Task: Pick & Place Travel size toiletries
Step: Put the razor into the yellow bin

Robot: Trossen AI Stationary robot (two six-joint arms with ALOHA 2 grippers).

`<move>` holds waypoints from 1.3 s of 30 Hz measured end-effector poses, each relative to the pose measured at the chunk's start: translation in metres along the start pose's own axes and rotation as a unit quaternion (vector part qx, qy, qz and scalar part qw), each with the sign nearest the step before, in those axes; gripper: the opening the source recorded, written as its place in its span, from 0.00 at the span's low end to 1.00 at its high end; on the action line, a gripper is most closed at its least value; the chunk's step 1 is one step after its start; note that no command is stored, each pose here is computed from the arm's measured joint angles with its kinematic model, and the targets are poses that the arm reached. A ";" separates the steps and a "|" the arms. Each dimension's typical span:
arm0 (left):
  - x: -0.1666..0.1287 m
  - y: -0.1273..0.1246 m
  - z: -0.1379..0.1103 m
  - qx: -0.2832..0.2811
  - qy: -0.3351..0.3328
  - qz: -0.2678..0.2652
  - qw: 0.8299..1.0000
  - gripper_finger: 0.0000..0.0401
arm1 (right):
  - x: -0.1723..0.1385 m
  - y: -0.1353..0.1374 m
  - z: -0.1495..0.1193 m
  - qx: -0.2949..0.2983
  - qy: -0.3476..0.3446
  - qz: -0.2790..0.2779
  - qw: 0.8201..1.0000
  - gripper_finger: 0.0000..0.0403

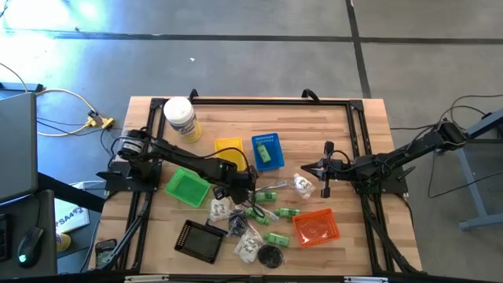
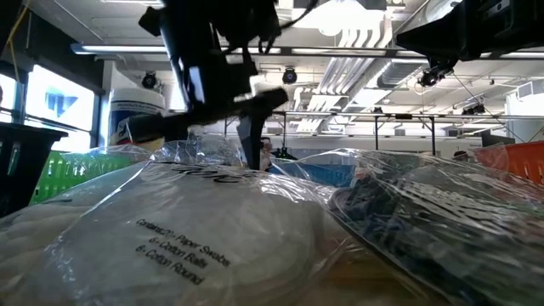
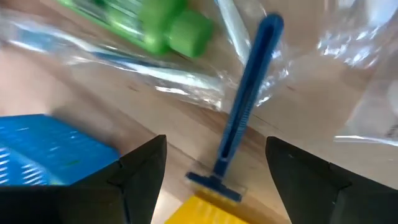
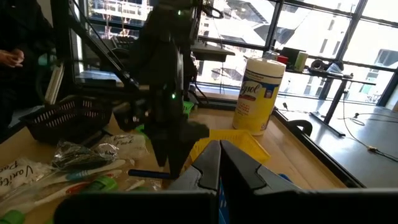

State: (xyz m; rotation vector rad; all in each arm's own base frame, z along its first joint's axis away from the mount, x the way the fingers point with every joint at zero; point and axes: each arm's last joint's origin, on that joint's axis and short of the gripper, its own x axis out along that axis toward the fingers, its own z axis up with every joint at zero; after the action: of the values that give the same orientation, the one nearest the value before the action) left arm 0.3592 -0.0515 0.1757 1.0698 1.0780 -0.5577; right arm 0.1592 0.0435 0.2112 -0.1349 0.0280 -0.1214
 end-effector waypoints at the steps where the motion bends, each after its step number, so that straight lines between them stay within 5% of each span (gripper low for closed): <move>1: 0.004 -0.001 0.000 0.001 0.006 -0.002 1.000 0.67 | 0.000 0.000 0.000 0.000 0.000 0.000 1.000 0.01; 9: 0.014 -0.002 0.000 0.033 0.021 -0.002 0.999 0.64 | 0.000 0.000 0.000 0.000 0.000 0.000 1.000 0.01; 27: 0.024 0.007 -0.023 0.012 -0.043 -0.071 0.997 0.30 | 0.000 0.000 0.000 -0.001 0.000 0.000 1.000 0.01; 39: 0.035 0.003 -0.022 0.015 -0.037 -0.084 0.996 0.27 | 0.000 0.000 0.000 -0.001 0.000 0.000 1.000 0.01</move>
State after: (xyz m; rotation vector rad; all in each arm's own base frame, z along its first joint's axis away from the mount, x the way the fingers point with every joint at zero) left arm 0.3664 -0.0261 0.1436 0.9816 1.1032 -0.7449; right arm 0.1592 0.0435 0.2111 -0.1377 0.0291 -0.1210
